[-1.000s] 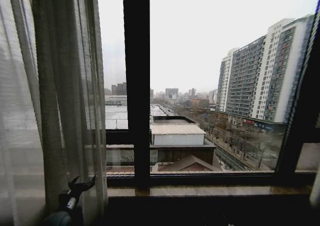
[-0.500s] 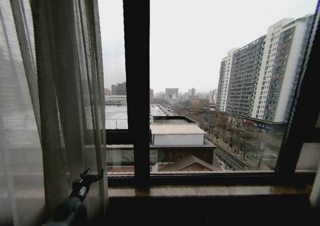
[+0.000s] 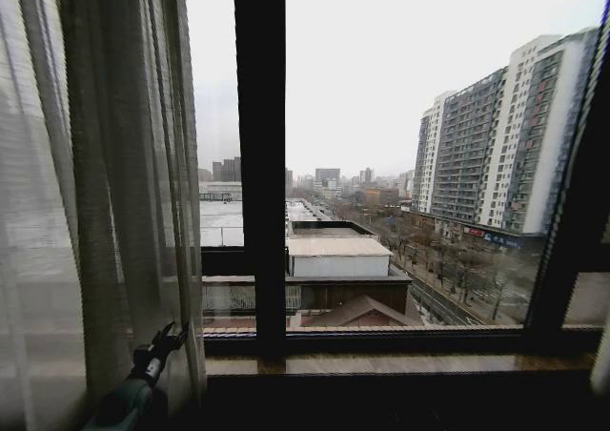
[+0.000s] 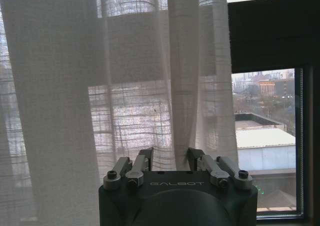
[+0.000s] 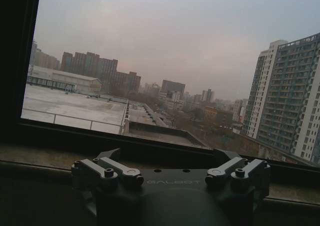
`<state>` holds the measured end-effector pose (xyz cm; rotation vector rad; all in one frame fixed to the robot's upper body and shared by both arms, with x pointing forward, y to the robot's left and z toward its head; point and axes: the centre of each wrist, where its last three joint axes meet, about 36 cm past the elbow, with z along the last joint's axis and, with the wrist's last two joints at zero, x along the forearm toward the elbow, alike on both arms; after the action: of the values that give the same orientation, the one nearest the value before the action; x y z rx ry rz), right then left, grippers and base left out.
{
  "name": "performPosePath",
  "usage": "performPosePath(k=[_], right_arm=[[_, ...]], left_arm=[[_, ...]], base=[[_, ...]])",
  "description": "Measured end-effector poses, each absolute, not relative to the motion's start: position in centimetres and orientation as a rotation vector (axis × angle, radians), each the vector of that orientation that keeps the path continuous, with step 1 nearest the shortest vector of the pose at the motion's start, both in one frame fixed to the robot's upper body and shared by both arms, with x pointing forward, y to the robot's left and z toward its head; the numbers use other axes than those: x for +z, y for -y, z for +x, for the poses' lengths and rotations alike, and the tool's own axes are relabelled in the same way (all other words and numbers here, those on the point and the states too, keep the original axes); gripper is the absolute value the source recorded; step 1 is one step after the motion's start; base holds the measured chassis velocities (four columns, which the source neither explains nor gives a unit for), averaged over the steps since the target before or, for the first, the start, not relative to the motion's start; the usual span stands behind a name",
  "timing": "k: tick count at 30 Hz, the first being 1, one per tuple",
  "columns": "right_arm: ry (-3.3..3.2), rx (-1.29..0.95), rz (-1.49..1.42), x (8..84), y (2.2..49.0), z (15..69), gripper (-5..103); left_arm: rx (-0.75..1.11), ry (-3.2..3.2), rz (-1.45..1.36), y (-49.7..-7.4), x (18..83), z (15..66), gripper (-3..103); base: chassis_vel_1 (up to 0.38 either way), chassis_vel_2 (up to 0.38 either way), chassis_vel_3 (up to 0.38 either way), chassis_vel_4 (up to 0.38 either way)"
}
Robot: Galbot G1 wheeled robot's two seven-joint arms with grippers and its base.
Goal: Open the curtains by pulling them apart, changing their state from closed to fully open.
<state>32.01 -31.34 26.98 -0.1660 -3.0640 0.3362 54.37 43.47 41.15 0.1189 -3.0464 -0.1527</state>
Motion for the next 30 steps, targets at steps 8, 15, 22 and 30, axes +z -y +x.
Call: performPosePath(k=[8, 15, 22, 30], right_arm=[[3.072, 0.338, -0.167, 26.9, 31.4, 31.5, 100], [3.098, 0.336, -0.164, 27.6, 31.3, 31.8, 100], [3.128, 0.346, -0.143, 28.0, 30.9, 32.3, 100], [3.150, 0.403, -0.095, 28.8, 30.2, 32.3, 100]], left_arm=[[-0.176, 3.044, 0.106, -45.1, 41.6, 54.4, 11], [-0.171, 3.044, 0.091, -45.3, 41.3, 53.7, 0], [-0.163, 3.048, 0.089, -45.6, 41.2, 53.4, 0], [-0.149, 3.049, 0.075, -45.3, 40.8, 52.5, 0]], base=[[0.000, 0.000, 0.000, 0.000], [0.000, 0.000, 0.000, 0.000], [0.000, 0.000, 0.000, 0.000], [0.000, 0.000, 0.000, 0.000]])
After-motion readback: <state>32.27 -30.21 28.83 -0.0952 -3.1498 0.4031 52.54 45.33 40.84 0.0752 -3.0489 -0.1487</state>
